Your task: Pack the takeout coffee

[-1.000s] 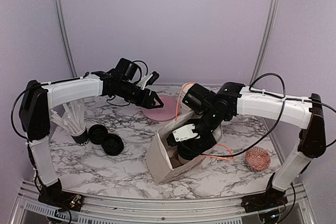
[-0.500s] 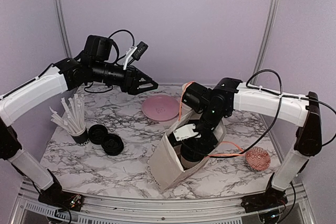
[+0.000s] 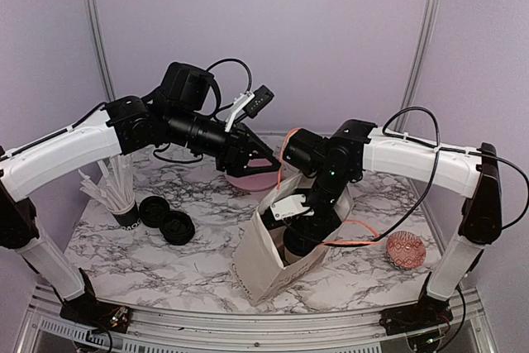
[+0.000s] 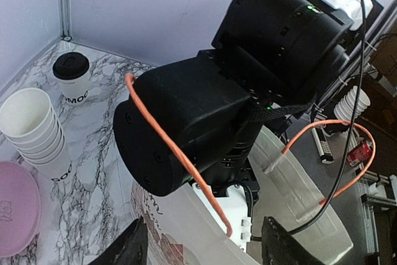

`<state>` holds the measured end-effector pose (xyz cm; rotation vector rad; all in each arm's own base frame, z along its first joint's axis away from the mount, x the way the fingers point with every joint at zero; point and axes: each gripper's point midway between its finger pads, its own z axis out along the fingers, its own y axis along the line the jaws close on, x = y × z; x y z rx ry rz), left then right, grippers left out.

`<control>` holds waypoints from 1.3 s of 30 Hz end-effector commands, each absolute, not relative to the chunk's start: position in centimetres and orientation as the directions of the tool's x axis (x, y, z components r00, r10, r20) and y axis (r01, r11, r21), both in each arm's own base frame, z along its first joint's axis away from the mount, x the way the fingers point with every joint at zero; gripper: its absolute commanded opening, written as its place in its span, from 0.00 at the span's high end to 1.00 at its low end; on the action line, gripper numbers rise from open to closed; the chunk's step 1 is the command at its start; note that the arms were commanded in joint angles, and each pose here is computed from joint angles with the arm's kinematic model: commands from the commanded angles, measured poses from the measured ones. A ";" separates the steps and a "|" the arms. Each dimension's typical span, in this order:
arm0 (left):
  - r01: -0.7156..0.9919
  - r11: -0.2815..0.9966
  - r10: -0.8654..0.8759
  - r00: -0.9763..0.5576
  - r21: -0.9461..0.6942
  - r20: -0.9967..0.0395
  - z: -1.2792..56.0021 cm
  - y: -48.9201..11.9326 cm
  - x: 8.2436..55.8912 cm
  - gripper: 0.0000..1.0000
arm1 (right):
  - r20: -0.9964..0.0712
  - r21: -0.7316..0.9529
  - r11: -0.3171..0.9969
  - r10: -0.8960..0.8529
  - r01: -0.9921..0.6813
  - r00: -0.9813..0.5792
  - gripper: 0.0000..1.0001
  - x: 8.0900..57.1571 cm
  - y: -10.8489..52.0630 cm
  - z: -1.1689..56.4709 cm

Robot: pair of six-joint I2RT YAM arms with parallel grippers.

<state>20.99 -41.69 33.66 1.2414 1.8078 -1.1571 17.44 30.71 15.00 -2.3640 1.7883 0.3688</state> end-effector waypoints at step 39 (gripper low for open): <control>0.929 0.332 0.408 -0.296 -0.162 -0.863 31.6 -42.1 27.1 1.00 | -0.478 -0.250 -0.307 -0.786 -0.918 0.393 0.17 17.9 32.4 27.6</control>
